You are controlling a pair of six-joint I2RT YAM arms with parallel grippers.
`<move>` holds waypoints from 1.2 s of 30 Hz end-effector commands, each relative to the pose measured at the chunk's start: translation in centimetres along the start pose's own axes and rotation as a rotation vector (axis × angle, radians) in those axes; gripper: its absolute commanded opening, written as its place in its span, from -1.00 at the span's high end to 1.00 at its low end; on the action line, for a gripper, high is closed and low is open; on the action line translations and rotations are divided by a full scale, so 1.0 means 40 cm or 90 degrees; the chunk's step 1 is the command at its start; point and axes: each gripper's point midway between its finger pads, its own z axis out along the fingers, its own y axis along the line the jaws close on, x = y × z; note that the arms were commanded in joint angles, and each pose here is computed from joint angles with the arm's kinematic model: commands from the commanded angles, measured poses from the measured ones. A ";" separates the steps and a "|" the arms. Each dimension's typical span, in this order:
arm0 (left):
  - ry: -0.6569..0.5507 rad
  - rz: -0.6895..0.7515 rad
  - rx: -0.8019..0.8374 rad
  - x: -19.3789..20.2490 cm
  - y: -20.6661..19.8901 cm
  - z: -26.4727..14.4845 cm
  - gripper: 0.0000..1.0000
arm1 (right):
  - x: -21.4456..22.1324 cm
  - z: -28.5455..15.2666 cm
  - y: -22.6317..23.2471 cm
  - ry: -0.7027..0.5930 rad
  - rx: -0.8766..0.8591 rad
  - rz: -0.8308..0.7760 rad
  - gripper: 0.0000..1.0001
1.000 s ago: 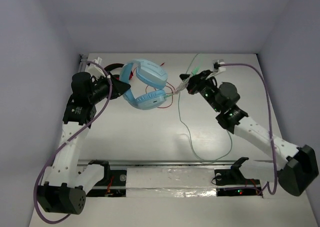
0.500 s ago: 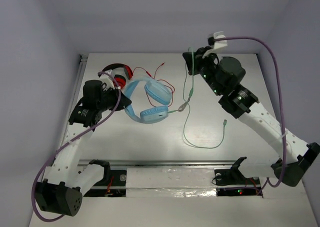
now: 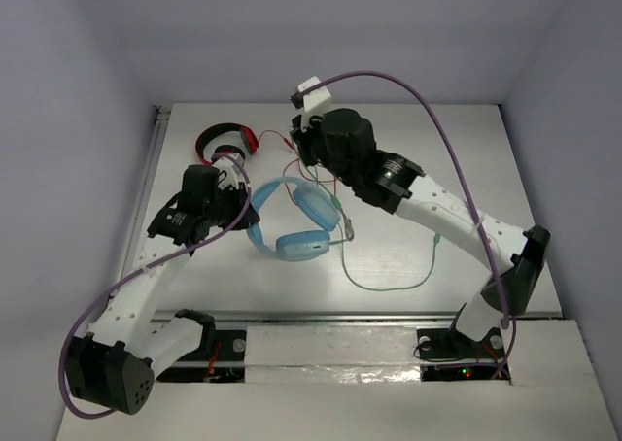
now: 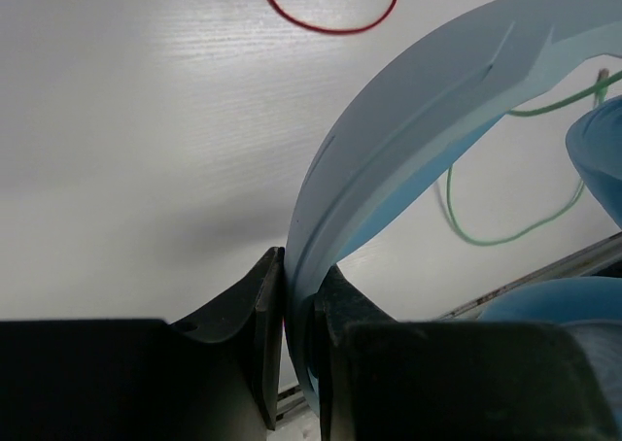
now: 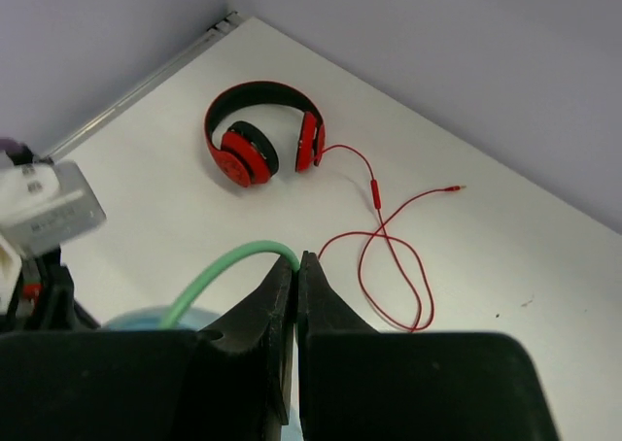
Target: Wrap the headphones
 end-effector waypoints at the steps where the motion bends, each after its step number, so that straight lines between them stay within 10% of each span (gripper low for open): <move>1: 0.012 0.017 0.036 0.013 -0.034 0.005 1.00 | -0.069 0.004 -0.019 -0.017 0.032 -0.023 1.00; 25: -0.133 0.062 0.320 -0.045 -0.283 -0.083 1.00 | 0.157 0.164 -0.035 0.148 0.048 0.075 0.89; 36: -0.251 0.054 0.297 -0.129 -0.288 -0.165 1.00 | 0.132 0.105 -0.070 0.064 -0.060 0.177 0.76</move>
